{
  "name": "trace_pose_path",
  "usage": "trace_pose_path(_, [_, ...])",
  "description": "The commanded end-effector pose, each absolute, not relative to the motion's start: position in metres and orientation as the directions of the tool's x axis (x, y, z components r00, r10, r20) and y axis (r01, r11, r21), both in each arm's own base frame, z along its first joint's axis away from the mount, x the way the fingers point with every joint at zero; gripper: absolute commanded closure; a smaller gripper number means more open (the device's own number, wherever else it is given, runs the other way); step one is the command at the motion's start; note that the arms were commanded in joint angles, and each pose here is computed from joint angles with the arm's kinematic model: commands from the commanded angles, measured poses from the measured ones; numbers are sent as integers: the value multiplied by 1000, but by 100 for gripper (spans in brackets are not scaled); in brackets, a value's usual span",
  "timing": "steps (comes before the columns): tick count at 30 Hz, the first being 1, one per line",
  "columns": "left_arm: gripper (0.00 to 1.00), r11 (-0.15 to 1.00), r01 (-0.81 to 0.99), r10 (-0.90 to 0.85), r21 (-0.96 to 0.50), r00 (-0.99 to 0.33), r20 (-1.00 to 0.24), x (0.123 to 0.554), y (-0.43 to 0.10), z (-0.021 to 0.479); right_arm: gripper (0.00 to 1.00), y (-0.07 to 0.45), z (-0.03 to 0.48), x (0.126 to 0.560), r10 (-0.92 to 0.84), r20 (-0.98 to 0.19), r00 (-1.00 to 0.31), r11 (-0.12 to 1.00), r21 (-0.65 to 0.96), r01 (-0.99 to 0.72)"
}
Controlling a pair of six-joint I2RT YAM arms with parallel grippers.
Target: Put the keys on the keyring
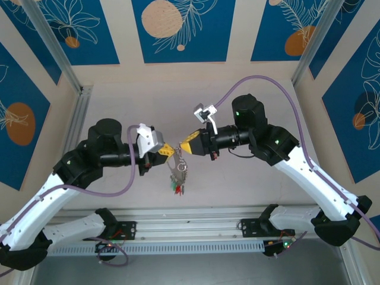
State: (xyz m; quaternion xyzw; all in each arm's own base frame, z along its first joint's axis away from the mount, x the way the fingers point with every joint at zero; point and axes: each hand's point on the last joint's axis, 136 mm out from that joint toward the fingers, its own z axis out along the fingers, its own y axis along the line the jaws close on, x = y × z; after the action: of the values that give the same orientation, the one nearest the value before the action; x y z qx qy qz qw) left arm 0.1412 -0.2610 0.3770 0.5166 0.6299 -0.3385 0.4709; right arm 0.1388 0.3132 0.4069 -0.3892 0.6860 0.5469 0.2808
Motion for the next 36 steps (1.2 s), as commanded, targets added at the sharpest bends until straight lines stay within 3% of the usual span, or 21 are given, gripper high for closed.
trace_pose_path(1, [100,262,954,306,143,59,-950,145,-260,400,100,309,415,134,-219,-822,-526,115,514,-850])
trace_pose_path(17, [100,265,950,308,163,77,-948,144,-263,401,100,319,383,138,-301,-826,-477,272,405,-873])
trace_pose_path(25, [100,263,951,305,165,81,-949,139,-258,401,100,314,390,140,-238,-882,-406,319,323,-891])
trace_pose_path(36, [100,258,950,325,174,84,-942,138,-256,395,100,309,394,135,-227,-910,-348,290,278,-916])
